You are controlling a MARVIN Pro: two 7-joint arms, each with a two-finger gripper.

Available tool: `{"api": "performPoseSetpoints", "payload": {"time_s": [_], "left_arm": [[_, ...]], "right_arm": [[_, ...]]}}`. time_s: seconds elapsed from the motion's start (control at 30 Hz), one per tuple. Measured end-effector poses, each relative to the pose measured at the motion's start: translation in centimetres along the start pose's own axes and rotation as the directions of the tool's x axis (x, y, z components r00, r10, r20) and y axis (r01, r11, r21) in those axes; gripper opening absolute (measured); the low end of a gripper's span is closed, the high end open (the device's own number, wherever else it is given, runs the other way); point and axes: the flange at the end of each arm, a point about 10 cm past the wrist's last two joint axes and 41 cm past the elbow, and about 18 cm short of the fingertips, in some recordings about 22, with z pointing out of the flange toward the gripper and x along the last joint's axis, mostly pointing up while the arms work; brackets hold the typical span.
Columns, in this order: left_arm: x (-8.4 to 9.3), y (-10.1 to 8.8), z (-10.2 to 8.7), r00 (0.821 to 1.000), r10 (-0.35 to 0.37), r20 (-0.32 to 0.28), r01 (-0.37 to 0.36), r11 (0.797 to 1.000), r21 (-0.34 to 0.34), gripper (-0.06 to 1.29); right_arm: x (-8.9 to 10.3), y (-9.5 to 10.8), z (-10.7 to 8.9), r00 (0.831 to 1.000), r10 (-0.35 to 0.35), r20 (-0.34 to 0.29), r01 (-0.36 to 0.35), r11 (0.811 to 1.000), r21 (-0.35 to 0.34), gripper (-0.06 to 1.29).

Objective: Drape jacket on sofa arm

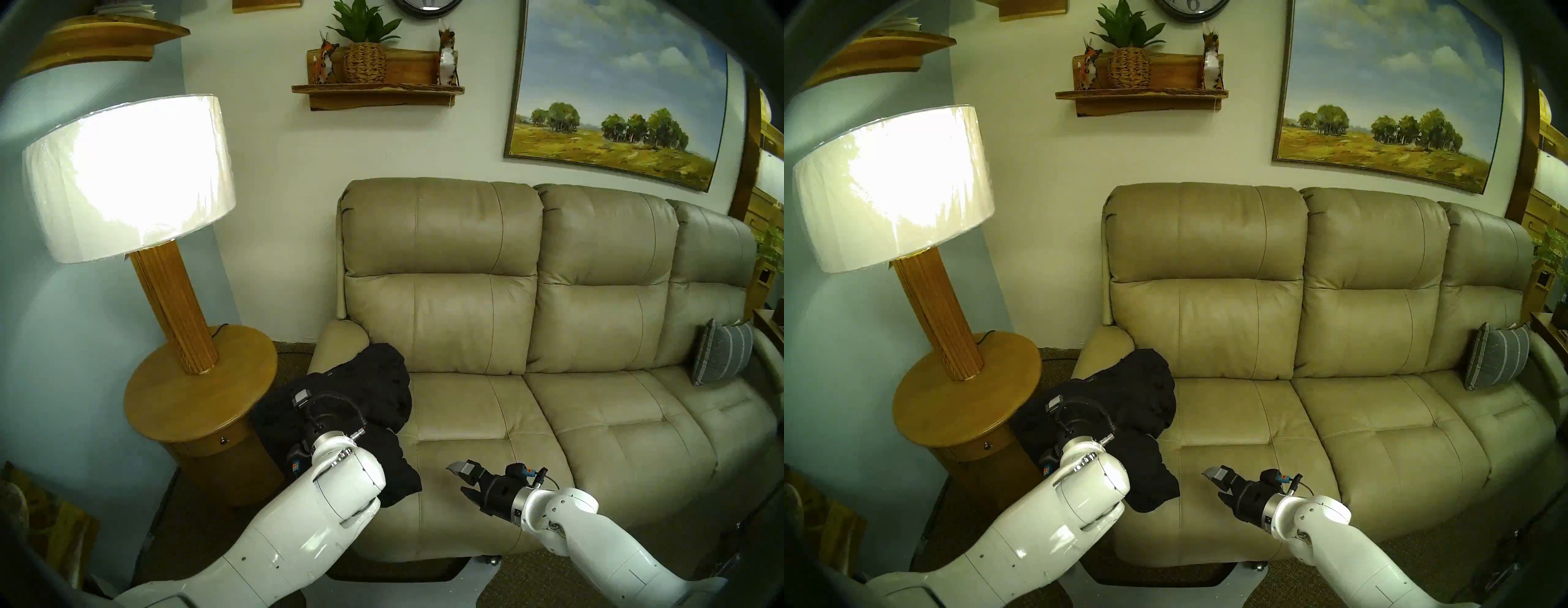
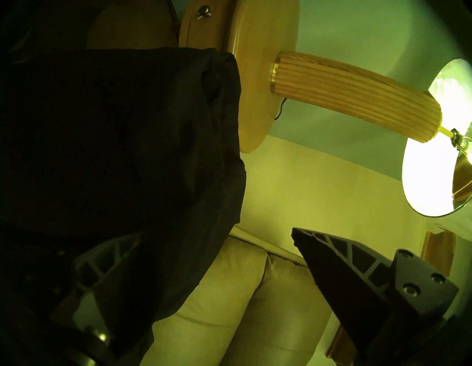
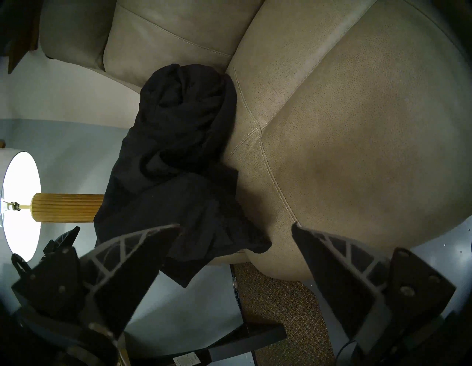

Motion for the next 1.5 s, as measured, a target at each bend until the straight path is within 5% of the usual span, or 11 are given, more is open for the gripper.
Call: {"api": "performPoseSetpoints", "payload": {"time_s": [0.33,0.6,0.67,0.7,0.77,1.0,1.5], "left_arm": [[0.9,-1.6,3.7,0.994,0.101,-0.032,-0.094,0.982,0.167,1.25],[-0.1,-0.5,6.0,0.997,0.078,-0.028,-0.071,0.976,0.204,1.23],[-0.4,0.1,6.6,0.997,0.068,-0.028,-0.06,0.977,0.205,0.94],[-0.7,0.5,6.8,0.998,0.058,-0.028,-0.051,0.978,0.204,0.5],[-1.2,1.4,7.4,0.999,0.033,-0.029,-0.027,0.979,0.203,-0.02],[-1.9,3.7,9.7,0.998,-0.028,-0.061,0.041,0.976,0.212,0.0],[-2.6,4.9,12.9,0.989,-0.043,-0.143,0.075,0.972,0.225,0.0]], "right_arm": [[0.1,-0.2,0.1,1.0,0.007,-0.008,-0.007,1.0,0.006,1.21],[0.0,-0.2,0.3,1.0,0.012,-0.008,-0.012,1.0,0.008,1.21],[0.0,-0.2,0.3,1.0,0.014,-0.008,-0.014,1.0,0.007,1.21],[0.0,-0.2,0.3,1.0,0.015,-0.009,-0.015,1.0,0.006,1.21],[0.0,-0.1,0.3,1.0,0.017,-0.01,-0.017,1.0,0.004,1.21],[0.2,0.4,0.4,1.0,0.025,-0.016,-0.025,1.0,-0.008,1.21],[0.7,1.6,0.5,0.999,0.043,-0.029,-0.044,0.998,-0.033,1.21]]}}
